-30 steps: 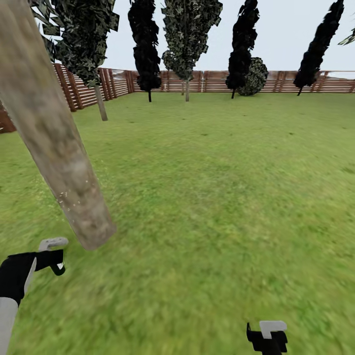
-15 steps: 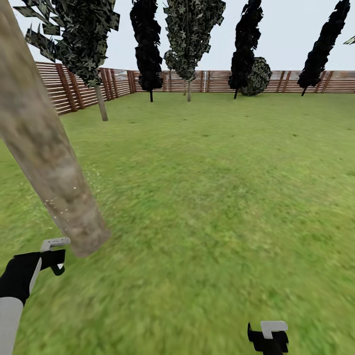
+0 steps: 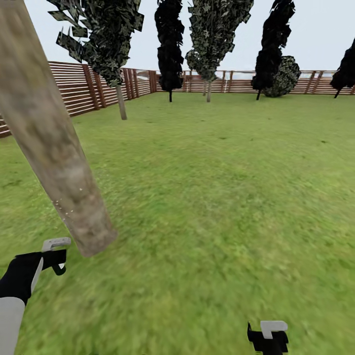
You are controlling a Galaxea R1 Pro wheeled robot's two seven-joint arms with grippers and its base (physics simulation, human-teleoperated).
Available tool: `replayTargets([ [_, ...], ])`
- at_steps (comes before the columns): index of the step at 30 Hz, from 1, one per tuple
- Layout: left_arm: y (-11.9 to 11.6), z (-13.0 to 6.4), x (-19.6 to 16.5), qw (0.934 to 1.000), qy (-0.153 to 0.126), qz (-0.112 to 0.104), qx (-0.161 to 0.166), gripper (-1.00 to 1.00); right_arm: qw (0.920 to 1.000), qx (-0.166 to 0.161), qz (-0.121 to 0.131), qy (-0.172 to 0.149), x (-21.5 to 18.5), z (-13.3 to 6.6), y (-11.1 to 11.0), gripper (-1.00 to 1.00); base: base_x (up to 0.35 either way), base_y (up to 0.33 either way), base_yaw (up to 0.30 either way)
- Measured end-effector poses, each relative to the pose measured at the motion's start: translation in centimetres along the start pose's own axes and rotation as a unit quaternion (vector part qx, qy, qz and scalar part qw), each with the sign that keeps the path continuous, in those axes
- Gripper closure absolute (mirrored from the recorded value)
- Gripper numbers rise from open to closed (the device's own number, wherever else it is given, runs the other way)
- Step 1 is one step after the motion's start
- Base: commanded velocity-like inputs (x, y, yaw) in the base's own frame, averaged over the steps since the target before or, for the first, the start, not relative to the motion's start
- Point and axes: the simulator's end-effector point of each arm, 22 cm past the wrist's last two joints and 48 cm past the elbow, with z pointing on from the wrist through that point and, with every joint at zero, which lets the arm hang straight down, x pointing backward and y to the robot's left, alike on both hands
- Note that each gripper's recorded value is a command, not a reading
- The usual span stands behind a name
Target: In the garden, pick up the pesticide atomizer on the floor and spray pesticide onto both trees until each tree trunk is fully covered.
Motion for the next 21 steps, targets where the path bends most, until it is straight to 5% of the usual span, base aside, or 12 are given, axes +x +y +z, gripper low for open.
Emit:
replayTargets([
  [5, -0.06, 0.01, 0.03, 1.0, 0.0, 0.0, 0.0, 1.0, 1.0, 0.0, 0.0, 0.0, 0.0, -0.01, 0.03, -1.0, 0.155, -0.237, 0.232],
  [14, -0.13, 0.02, 0.05, 1.0, 0.0, 0.001, 0.001, 1.0, 1.0, 0.0, 0.0, 0.0, 0.0, 0.0, 0.02, -1.0, 0.062, -0.258, 0.019],
  [21, -0.36, 0.1, 0.27, 1.0, 0.003, 0.0, 0.003, 1.0, 1.0, 0.0, 0.0, 0.0, 0.0, -0.01, 0.04, -1.0, 0.0, -0.269, 0.249],
])
